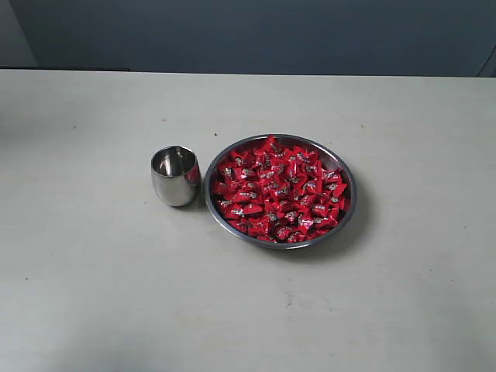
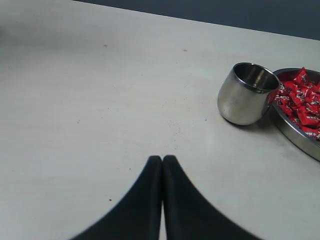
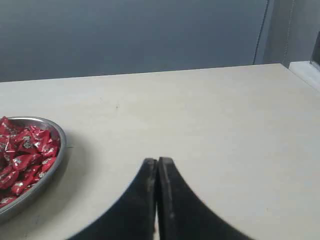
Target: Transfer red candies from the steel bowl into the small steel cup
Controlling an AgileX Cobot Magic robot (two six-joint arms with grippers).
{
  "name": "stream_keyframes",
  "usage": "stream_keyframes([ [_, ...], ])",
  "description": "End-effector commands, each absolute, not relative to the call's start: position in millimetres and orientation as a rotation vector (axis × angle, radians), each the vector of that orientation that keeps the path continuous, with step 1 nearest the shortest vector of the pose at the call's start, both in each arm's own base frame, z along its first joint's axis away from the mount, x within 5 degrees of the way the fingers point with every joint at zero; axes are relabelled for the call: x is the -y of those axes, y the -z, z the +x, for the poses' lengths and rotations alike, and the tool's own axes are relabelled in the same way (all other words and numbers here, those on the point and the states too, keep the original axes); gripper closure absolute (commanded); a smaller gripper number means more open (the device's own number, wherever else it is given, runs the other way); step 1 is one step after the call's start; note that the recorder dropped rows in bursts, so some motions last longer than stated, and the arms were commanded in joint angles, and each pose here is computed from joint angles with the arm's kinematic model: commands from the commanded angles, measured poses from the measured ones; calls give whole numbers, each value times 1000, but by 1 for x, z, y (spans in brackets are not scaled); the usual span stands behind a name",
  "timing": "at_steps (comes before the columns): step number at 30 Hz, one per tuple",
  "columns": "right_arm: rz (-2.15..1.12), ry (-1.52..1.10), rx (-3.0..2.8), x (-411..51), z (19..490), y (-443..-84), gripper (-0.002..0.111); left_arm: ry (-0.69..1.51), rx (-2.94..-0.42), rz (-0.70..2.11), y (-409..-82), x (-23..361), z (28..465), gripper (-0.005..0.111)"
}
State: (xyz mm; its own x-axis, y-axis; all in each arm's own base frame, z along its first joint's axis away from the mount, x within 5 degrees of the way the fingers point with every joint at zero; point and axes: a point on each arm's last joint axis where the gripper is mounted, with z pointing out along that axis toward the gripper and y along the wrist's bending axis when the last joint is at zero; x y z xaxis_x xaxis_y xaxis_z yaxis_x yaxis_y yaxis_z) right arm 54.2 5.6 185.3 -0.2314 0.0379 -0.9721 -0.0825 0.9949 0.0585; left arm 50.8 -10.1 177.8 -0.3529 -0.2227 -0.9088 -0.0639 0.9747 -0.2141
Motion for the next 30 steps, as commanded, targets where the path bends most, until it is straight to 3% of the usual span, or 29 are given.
stream_keyframes([
  [1,-31,-108,-1789,-5,54,-186,108,163,-1920,-211,-178,10,51,106],
  [13,-31,-108,-1804,-5,53,-186,108,163,-1920,-211,-178,10,51,106],
  [30,-33,-105,-1882,-9,91,-275,108,163,-1920,-211,-178,10,51,106],
])
